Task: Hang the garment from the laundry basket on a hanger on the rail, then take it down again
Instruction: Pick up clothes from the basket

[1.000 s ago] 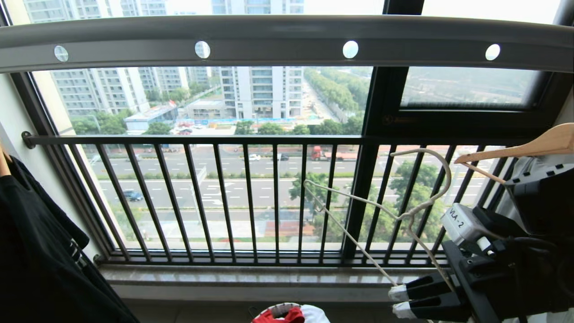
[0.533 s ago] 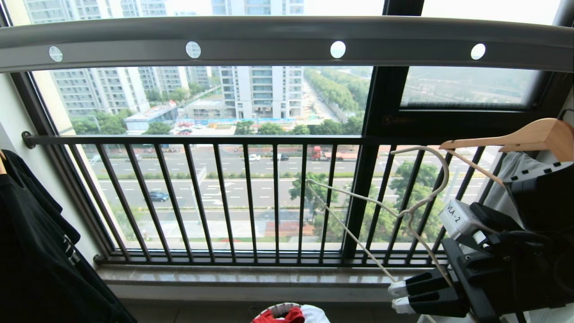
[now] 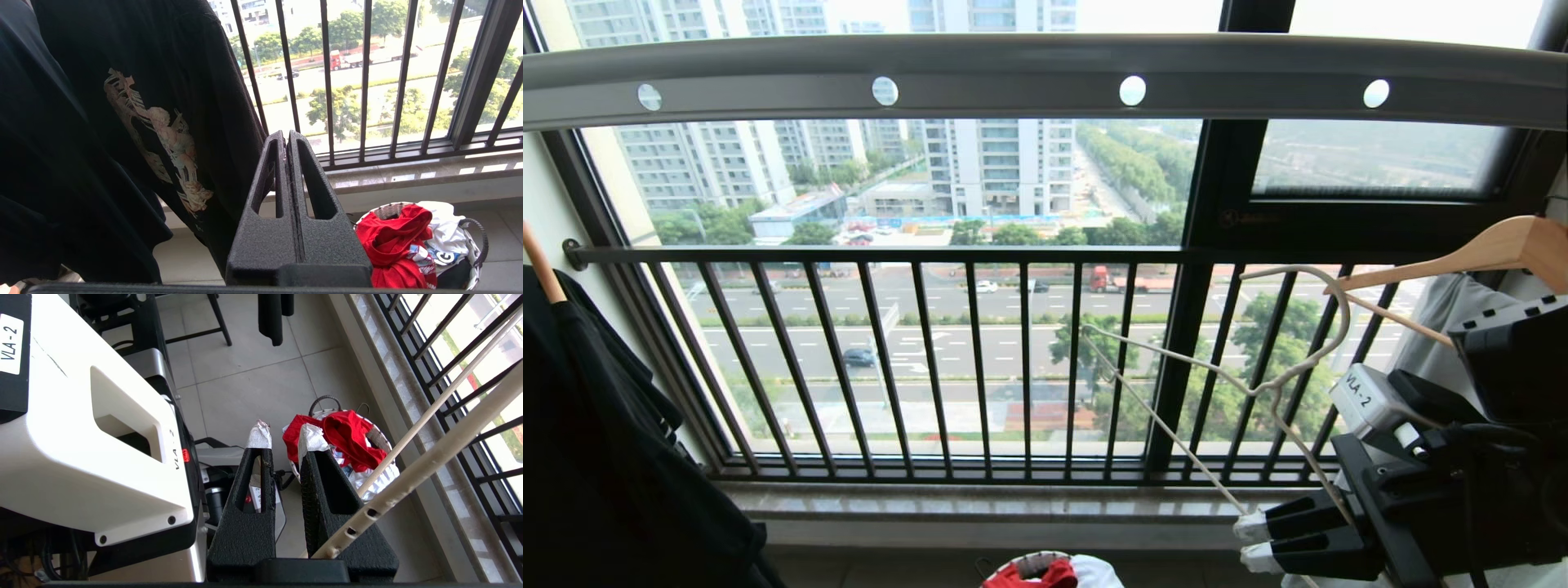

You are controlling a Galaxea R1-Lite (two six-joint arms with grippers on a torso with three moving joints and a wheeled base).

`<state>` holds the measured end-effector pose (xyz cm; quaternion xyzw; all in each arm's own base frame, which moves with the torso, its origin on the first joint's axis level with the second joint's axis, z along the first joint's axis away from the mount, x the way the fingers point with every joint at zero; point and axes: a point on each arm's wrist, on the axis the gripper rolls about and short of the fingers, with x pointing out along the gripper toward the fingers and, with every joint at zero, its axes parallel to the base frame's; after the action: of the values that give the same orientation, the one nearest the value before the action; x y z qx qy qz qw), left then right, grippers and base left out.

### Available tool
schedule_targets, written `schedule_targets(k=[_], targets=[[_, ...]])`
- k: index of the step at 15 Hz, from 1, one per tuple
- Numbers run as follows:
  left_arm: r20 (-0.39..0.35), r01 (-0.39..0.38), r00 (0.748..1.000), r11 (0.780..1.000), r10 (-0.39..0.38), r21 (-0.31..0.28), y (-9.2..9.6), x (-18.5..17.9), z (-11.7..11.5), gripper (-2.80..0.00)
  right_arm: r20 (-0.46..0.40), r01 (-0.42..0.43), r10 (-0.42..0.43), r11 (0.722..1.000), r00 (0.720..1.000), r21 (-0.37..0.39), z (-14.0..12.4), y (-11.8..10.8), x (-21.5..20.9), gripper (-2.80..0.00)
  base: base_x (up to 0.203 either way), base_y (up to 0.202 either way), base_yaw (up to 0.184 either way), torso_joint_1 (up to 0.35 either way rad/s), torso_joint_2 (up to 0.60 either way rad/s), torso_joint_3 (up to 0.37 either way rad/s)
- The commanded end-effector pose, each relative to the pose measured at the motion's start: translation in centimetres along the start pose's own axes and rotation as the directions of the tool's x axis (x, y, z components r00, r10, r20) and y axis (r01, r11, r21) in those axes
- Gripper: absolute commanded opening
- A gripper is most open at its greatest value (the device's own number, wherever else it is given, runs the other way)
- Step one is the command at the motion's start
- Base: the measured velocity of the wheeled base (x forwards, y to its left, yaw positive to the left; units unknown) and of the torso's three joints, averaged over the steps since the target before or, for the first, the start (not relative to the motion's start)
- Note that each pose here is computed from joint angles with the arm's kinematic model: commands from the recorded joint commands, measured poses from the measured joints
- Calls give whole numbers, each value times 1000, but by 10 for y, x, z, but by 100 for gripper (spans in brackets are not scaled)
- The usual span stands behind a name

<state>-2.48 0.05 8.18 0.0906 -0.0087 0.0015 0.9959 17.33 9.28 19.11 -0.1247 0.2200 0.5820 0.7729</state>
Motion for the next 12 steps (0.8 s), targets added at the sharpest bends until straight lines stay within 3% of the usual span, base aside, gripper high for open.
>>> schedule_targets(k=[1, 12], targets=[[1, -1, 1000, 1000, 1, 1, 0, 0, 0, -280, 1, -2, 2, 1000, 1000, -3, 0, 0, 0, -280, 0, 0, 0, 0, 0, 0], [-1, -1, 1000, 1000, 1, 1, 0, 0, 0, -280, 2, 0, 0, 1000, 1000, -3, -1, 0, -1, -280, 0, 0, 0, -75, 159, 85]])
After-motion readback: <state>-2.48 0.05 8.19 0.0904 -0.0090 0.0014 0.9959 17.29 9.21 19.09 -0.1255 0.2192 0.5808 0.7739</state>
